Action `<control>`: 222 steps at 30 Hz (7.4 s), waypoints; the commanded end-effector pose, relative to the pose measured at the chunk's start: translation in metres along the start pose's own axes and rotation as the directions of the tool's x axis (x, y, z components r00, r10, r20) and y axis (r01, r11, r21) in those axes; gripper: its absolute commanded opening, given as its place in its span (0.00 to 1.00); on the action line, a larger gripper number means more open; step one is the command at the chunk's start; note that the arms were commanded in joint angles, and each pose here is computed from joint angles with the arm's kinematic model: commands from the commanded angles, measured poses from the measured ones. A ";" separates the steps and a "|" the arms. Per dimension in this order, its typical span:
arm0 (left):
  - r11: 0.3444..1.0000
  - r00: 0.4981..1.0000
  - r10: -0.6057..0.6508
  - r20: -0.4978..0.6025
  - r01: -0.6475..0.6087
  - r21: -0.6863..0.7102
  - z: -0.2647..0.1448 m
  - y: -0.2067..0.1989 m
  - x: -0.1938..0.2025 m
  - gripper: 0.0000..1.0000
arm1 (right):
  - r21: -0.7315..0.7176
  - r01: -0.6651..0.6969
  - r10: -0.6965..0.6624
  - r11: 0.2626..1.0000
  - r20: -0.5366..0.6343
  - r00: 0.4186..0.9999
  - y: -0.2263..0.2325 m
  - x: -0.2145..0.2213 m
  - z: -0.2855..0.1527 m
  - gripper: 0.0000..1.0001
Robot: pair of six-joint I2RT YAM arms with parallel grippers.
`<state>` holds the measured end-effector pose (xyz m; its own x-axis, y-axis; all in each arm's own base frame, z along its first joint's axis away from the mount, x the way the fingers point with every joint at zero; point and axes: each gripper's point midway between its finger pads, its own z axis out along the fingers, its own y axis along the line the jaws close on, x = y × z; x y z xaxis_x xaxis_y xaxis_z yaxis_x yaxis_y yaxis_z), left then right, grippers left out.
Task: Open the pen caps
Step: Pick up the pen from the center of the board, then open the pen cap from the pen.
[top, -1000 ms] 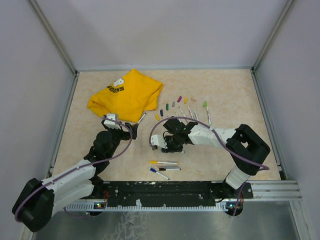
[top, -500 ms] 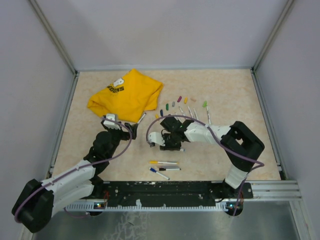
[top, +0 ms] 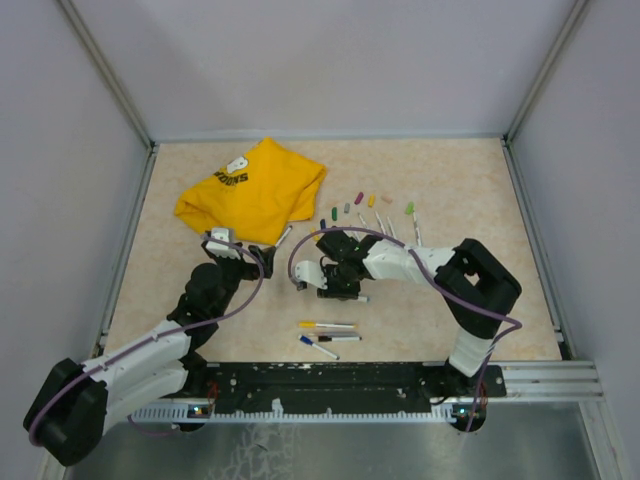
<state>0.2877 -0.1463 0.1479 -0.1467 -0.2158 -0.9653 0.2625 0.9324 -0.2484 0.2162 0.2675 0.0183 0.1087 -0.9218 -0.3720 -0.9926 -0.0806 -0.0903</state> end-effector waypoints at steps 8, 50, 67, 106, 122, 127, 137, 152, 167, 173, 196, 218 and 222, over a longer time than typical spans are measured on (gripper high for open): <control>1.000 0.999 -0.019 0.035 0.019 0.006 -0.001 -0.001 -0.007 1.00 | 0.035 -0.016 0.017 0.999 -0.039 0.999 -0.006 0.000 0.003 0.25; 0.921 0.975 -0.214 -0.065 0.224 0.319 -0.007 -0.069 -0.006 1.00 | 0.057 -0.163 0.144 0.985 0.248 0.958 -0.032 -0.031 -0.047 0.00; 0.785 0.919 -0.351 -0.178 0.393 0.480 -0.020 -0.104 0.007 0.99 | 0.043 -0.215 0.187 0.976 0.347 0.919 -0.039 -0.038 -0.063 0.00; 0.733 0.843 -0.476 -0.250 0.538 0.417 0.001 -0.111 0.020 0.97 | 0.003 -0.290 0.258 0.957 0.448 0.856 -0.049 -0.041 -0.082 0.00; 0.712 0.778 -0.591 -0.215 0.627 0.316 0.017 -0.123 0.033 0.94 | -0.044 -0.302 0.284 0.952 0.492 0.823 -0.045 -0.051 -0.086 0.00; 0.700 0.763 -0.612 -0.210 0.646 0.306 0.020 -0.136 0.036 0.86 | -0.056 -0.306 0.292 0.950 0.502 0.814 -0.045 -0.053 -0.086 0.00; 0.662 0.722 -0.658 -0.213 0.690 0.294 0.023 -0.147 0.041 0.57 | -0.072 -0.308 0.300 0.949 0.515 0.803 -0.043 -0.056 -0.087 0.00; 0.610 0.690 -0.675 -0.260 0.721 0.331 0.021 -0.162 0.041 0.04 | -0.082 -0.305 0.301 0.949 0.524 0.797 -0.042 -0.058 -0.088 0.00; 0.606 0.712 -0.671 -0.205 0.687 0.402 0.013 -0.159 0.026 0.00 | -0.114 -0.279 0.294 0.953 0.554 0.779 -0.036 -0.061 -0.096 0.12; 0.612 0.722 -0.669 -0.177 0.670 0.419 0.010 -0.155 0.020 0.00 | -0.098 -0.275 0.280 0.956 0.573 0.770 -0.037 -0.061 -0.102 0.27; 0.639 0.782 -0.606 -0.145 0.588 0.496 -0.015 -0.150 0.004 0.00 | -0.158 -0.188 0.246 0.969 0.628 0.738 -0.021 -0.066 -0.122 0.58; 0.600 0.775 -0.619 -0.127 0.572 0.559 -0.013 -0.164 -0.020 0.00 | -0.212 -0.223 0.304 0.951 0.533 0.790 -0.011 -0.073 -0.078 0.24; 0.597 0.769 -0.626 -0.128 0.578 0.556 -0.014 -0.161 -0.020 0.08 | -0.219 -0.215 0.302 0.952 0.542 0.784 -0.010 -0.076 -0.084 0.00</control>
<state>0.2370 -0.2927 0.1609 -0.4704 -0.6338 -0.6140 0.5113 0.3714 -0.7750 0.2110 0.2960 0.1077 -0.2264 -0.5768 -0.7849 -0.9715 0.0756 0.2246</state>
